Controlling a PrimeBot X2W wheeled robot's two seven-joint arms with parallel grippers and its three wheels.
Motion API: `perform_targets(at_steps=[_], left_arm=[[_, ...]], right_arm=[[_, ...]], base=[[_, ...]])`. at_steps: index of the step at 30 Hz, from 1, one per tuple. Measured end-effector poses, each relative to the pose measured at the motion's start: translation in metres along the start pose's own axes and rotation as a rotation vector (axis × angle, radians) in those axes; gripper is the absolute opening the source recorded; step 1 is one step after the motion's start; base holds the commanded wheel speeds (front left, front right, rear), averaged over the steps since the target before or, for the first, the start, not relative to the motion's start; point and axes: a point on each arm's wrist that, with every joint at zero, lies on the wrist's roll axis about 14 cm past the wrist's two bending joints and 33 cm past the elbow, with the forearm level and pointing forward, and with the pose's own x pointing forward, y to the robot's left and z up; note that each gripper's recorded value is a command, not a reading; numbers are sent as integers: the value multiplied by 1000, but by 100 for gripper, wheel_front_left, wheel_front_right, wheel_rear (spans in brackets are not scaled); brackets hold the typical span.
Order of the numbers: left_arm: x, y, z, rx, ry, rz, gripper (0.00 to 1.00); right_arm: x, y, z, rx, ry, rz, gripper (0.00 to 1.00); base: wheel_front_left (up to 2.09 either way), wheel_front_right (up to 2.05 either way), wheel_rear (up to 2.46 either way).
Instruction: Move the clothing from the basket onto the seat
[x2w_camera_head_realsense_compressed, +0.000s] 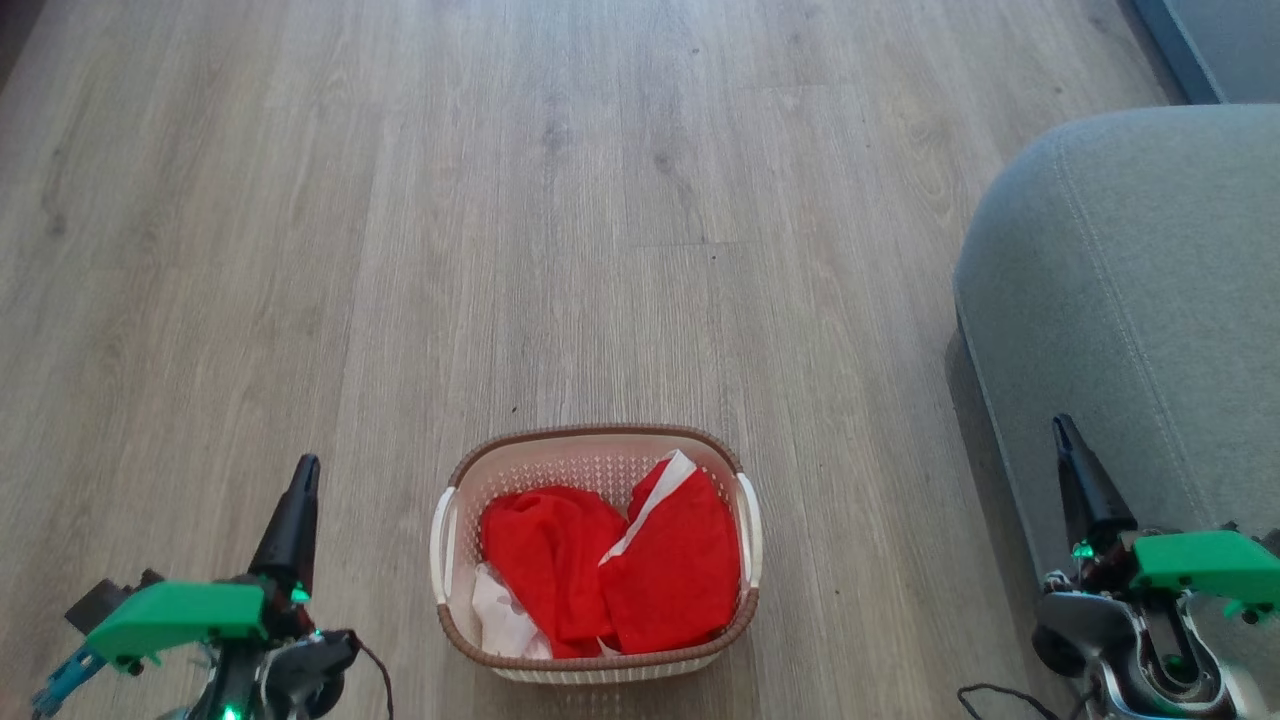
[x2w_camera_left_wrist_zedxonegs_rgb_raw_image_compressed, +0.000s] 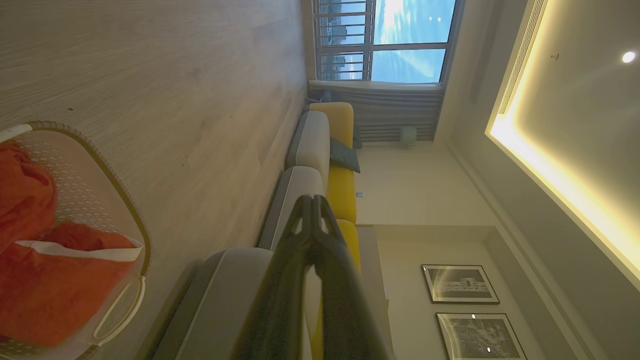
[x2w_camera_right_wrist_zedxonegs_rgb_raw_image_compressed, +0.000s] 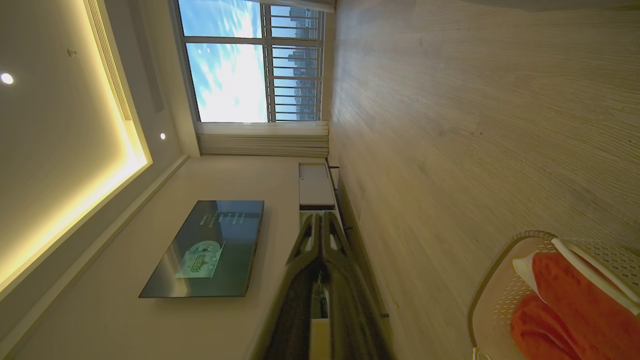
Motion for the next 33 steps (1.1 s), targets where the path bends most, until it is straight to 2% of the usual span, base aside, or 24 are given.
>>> perform_targets(at_steps=[33], left_arm=[[0, 0, 0, 0, 0, 0, 0]], right_arm=[[0, 0, 0, 0, 0, 0, 0]], base=[[0, 0, 0]])
